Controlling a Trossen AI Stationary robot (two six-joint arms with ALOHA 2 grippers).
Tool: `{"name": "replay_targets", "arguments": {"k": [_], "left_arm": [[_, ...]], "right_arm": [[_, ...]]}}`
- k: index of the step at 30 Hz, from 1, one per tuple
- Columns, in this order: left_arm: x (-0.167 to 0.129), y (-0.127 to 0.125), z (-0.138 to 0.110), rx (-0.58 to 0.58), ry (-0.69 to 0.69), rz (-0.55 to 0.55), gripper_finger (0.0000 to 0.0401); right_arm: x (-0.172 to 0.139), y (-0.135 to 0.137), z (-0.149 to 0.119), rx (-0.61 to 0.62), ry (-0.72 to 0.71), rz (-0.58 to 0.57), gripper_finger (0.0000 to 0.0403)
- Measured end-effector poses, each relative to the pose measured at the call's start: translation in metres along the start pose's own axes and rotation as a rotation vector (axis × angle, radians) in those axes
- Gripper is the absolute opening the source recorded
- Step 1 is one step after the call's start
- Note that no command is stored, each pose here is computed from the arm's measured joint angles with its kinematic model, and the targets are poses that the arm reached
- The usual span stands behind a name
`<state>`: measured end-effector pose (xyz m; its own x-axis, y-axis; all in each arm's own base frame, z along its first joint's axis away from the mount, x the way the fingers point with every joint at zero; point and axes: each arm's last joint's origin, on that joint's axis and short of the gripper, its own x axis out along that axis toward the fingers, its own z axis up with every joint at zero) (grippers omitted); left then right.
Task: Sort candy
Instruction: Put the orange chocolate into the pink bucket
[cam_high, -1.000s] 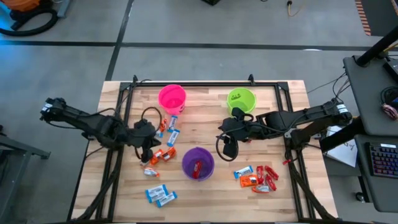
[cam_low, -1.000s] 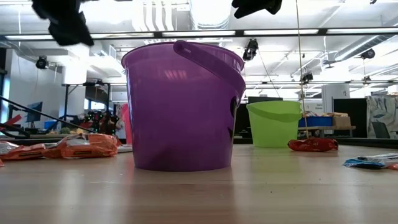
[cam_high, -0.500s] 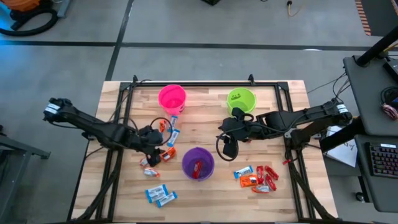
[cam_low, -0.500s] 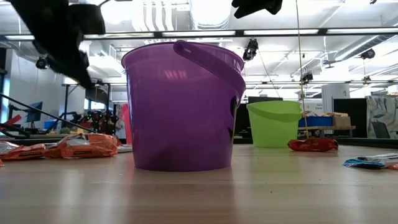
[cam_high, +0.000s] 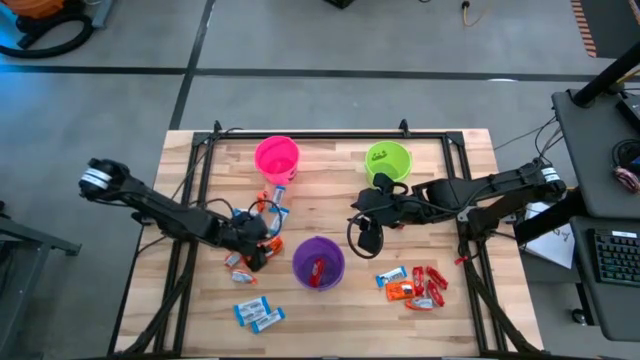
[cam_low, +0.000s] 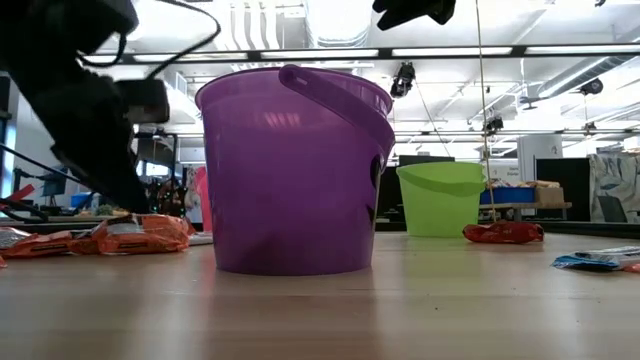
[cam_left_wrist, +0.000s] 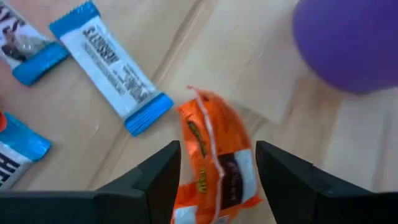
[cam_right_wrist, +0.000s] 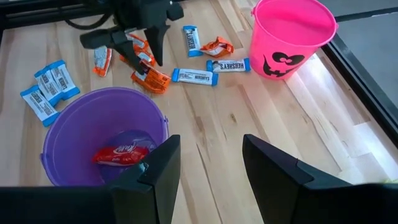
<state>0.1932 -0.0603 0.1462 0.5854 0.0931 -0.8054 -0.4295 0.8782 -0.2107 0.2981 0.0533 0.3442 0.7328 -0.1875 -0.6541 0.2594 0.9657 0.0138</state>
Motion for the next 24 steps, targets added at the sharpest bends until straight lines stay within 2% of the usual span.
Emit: {"name": "replay_targets", "arguments": {"k": [12,17,22,24], "left_arm": [[0.016,-0.007,0.0,0.064,0.036,0.045,0.0133],[0.015,-0.008,0.003,0.092,0.03,0.037,0.0086],[0.014,-0.008,0.003,0.097,0.028,0.035,0.0017],[0.014,-0.008,0.003,0.096,0.031,0.031,0.0007]], "right_arm": [[0.0,0.0,0.0,0.012,-0.003,-0.008,0.0166],[0.0,-0.001,0.0,0.012,-0.008,-0.024,0.0166],[0.0,-0.001,0.0,0.011,-0.008,-0.024,0.0166],[0.0,-0.001,0.0,0.01,-0.008,-0.024,0.0166]]}}
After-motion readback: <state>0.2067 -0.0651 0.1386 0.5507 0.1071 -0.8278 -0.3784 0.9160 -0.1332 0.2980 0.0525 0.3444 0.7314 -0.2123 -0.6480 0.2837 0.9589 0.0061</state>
